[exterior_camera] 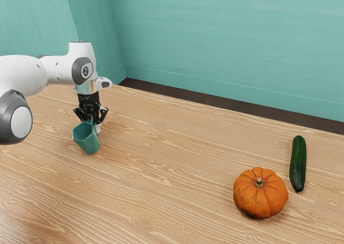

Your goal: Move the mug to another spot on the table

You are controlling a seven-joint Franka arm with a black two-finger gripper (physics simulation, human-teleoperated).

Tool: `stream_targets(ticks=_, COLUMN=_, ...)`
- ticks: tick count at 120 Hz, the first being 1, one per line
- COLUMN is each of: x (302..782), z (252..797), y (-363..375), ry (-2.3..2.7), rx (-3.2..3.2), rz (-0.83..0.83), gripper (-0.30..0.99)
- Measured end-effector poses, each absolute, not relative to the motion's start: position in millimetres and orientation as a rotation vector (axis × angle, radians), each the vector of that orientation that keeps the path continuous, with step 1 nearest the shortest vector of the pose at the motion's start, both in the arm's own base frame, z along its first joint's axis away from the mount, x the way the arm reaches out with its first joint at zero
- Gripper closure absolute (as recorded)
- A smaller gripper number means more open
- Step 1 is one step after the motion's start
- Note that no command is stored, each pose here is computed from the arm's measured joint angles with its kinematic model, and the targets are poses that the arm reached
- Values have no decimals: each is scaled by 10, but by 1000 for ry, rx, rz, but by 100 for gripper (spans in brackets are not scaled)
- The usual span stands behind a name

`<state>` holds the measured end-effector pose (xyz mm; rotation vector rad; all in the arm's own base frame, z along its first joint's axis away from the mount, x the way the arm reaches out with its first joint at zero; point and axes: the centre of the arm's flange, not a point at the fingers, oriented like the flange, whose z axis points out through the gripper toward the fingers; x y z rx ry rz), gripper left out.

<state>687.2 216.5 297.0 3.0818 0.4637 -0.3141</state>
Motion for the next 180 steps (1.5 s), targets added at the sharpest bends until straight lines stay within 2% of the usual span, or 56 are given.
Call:
stream_targets(ticks=37, x=6821, z=3170, y=1902, ry=460, rx=3016, rz=-416, gripper=71)
stream_targets(ticks=81, x=6792, z=3254, y=712, ry=316, rx=2900, rz=-647, gripper=70)
stream_targets(ticks=144, x=6595, z=3128, y=-232, ry=407, rx=2916, rz=-927, gripper=72)
stream_targets(ticks=180, x=6464, z=2745, y=-475, ry=474, rx=2910, rz=-1038, gripper=72)
